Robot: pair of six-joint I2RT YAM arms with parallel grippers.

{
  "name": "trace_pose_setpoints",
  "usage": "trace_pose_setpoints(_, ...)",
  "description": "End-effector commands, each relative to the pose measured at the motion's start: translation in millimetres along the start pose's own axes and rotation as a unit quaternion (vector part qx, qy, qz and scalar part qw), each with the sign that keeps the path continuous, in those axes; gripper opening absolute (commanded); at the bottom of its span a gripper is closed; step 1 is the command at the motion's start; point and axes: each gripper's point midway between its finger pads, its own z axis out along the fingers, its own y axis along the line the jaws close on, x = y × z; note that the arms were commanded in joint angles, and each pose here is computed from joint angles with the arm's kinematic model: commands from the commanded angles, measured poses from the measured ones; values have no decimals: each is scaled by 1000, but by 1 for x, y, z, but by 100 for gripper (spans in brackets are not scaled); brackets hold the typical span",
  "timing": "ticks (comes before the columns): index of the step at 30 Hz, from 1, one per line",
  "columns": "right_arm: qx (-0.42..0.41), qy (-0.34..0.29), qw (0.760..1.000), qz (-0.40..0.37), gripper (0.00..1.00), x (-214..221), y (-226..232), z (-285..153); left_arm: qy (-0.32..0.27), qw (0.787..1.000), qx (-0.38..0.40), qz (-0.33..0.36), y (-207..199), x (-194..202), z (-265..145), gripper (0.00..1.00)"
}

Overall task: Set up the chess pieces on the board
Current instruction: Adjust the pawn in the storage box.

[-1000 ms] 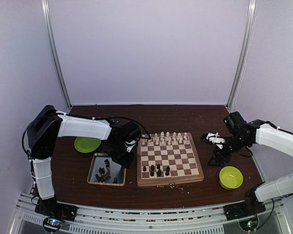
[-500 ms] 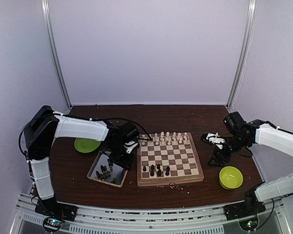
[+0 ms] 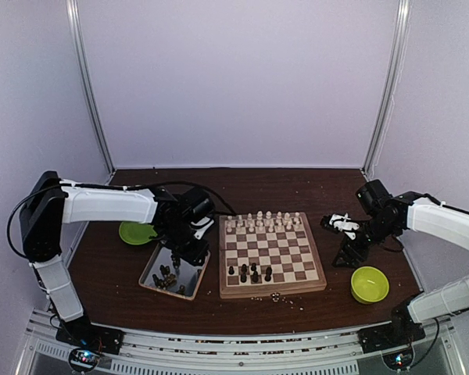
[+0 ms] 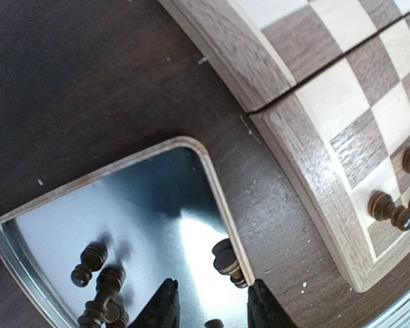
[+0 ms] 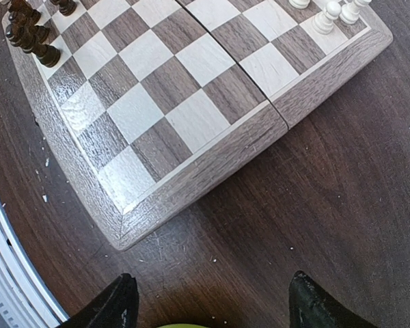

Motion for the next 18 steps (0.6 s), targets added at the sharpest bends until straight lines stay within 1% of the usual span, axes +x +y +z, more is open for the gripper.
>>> trace_pose_setpoints(1, 2, 2, 1000, -5, 76, -4, -1, -1, -27, 998, -26, -43, 12, -9, -8, 32)
trace_pose_setpoints(6, 1, 3, 1000, -5, 76, -3, -1, -1, -9, 998, -23, -50, 10, -5, 5, 24)
trace_pose_setpoints(18, 2, 3, 1000, -5, 76, -3, -1, -1, 18, 999, -9, -45, 4, 0, 23, 23)
